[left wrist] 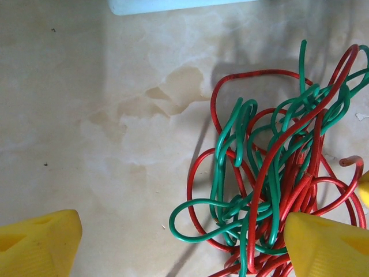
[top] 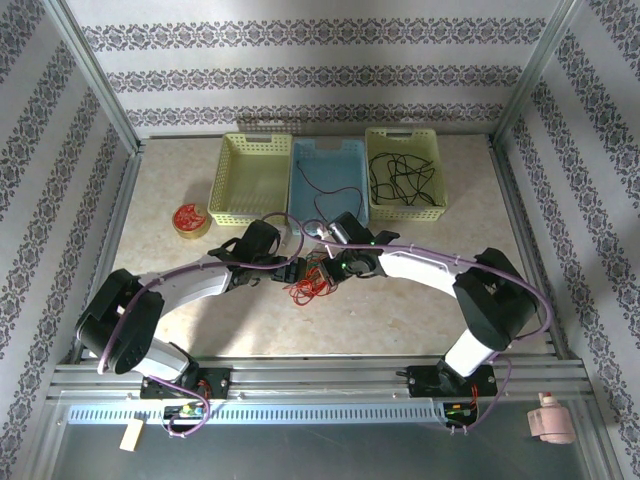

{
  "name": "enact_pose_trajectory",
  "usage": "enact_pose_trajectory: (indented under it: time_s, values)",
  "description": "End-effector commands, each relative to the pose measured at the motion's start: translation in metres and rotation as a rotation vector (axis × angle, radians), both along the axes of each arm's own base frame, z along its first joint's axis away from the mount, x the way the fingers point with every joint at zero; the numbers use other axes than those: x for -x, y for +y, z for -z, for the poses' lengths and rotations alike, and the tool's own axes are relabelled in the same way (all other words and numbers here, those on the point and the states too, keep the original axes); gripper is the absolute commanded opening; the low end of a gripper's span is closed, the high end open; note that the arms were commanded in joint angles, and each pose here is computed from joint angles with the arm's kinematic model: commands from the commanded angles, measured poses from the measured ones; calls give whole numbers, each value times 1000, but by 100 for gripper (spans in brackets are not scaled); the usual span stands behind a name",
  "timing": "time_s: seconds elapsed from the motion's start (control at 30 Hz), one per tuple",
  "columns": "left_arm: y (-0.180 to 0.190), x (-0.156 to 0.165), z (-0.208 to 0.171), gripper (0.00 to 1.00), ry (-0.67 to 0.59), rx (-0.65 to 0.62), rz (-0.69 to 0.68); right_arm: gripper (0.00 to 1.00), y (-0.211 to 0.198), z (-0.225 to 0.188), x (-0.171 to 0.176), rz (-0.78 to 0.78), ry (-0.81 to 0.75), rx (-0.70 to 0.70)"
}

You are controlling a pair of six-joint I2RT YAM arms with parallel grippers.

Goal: Untangle the cables

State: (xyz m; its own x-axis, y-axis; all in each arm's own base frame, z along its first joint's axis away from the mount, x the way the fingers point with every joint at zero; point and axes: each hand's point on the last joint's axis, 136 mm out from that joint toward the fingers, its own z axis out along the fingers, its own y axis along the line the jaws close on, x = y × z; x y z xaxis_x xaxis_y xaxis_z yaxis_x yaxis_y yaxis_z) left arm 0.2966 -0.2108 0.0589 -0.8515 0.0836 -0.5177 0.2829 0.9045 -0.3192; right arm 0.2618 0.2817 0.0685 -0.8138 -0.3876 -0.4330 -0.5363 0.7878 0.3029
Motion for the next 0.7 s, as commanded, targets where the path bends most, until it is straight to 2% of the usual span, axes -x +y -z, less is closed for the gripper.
enact_pose_trajectory:
  time_s: [0.0,0.17,0.2,0.3,0.33,0.5,0.67]
  values:
    - [-5,2,-1,91,8,7,29,0,-7,-46,-14,38,-139,-36]
    - [-5,2,1,91,9,7,27,0,-23,-76,-19,96,-231,-65]
    - [-5,2,1,91,10,8,25,4,-25,-73,-21,110,-218,-65]
    - [-6,1,3,91,14,8,23,30,-21,-58,-21,117,-140,-80]
    - [-5,1,4,91,17,3,21,33,-18,-53,-20,113,-118,-81]
    - [2,1,5,91,7,-24,-4,36,-6,-22,-14,76,-7,-53]
    - [4,4,7,91,18,-32,-3,36,-1,-7,-13,56,24,-39]
